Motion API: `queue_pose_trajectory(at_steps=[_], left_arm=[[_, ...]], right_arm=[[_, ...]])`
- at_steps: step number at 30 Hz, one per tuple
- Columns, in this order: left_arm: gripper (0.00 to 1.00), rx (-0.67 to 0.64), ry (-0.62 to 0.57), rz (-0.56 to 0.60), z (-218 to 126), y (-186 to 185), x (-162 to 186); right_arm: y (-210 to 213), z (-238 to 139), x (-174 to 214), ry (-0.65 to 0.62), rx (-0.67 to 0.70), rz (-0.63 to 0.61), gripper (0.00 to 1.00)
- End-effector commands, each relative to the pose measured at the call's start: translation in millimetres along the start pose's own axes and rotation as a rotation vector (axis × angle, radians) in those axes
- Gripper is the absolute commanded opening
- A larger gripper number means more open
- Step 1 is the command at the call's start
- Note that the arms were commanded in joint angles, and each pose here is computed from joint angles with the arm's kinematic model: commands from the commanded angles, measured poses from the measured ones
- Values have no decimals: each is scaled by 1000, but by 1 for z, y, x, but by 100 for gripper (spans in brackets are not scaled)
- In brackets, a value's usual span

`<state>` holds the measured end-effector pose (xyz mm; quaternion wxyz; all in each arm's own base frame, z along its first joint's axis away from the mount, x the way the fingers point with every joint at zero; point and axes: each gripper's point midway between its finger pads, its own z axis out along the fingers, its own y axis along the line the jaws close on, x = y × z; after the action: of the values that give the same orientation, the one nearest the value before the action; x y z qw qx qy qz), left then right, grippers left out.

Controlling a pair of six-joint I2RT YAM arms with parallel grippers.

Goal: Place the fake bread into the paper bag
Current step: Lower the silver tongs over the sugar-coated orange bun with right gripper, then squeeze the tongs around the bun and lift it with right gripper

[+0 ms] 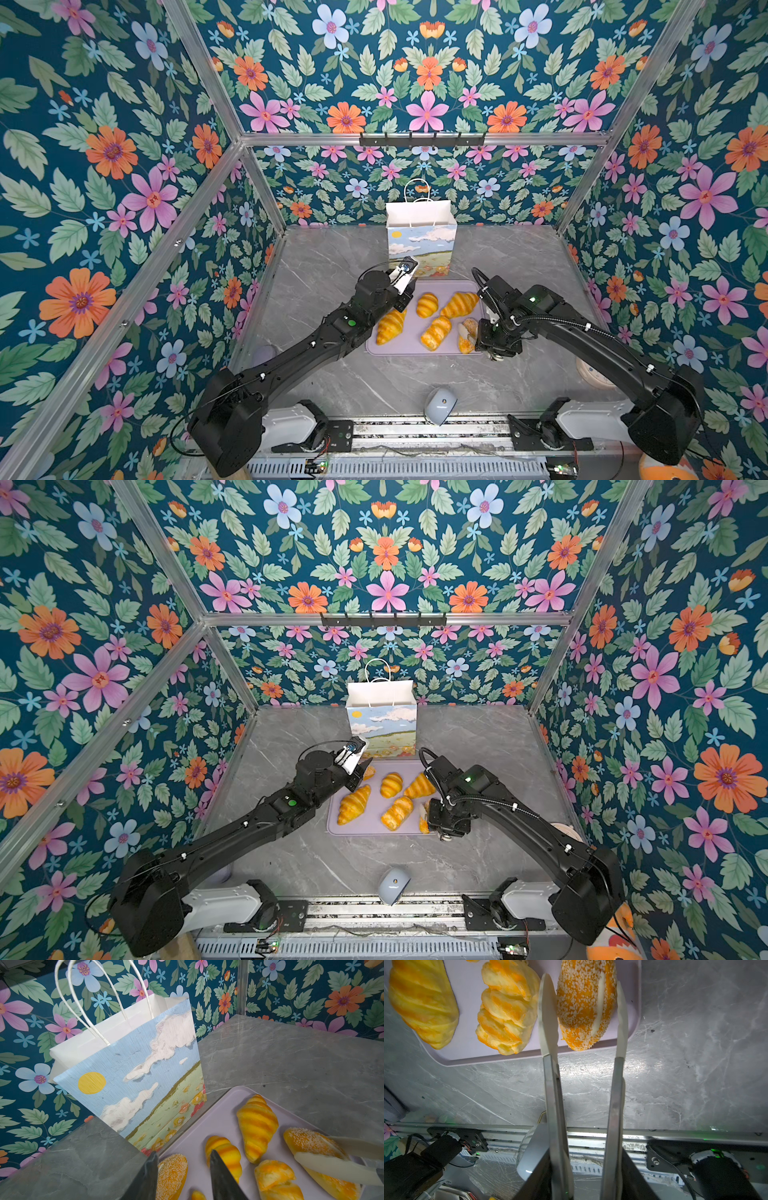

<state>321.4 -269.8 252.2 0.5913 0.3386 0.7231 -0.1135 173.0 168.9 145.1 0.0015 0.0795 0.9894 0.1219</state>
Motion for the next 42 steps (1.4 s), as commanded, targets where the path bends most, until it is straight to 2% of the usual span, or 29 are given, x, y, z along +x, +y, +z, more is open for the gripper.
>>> queue_pose_trajectory(at_steps=[1, 13, 23, 30, 36, 42], left_arm=[[42, -3, -21, -7, 0, 1, -4], [42, -7, -22, -8, -2, 2, -3], [42, -2, -26, -9, -2, 1, -5], [42, -5, -28, -8, -4, 2, -6], [43, -13, -37, -39, -7, 6, -17], [46, -90, -9, -174, -7, 27, -35]], right_arm=[[-2, 2, 0, 3, 16, 5, 46], [-5, 5, -2, 0, 39, 6, 47], [-1, -9, -4, -21, 22, -23, 36], [4, -40, -5, -77, -8, -73, 34], [11, -84, -10, -191, -56, -172, 31], [19, -128, -31, -339, -115, -265, 31]])
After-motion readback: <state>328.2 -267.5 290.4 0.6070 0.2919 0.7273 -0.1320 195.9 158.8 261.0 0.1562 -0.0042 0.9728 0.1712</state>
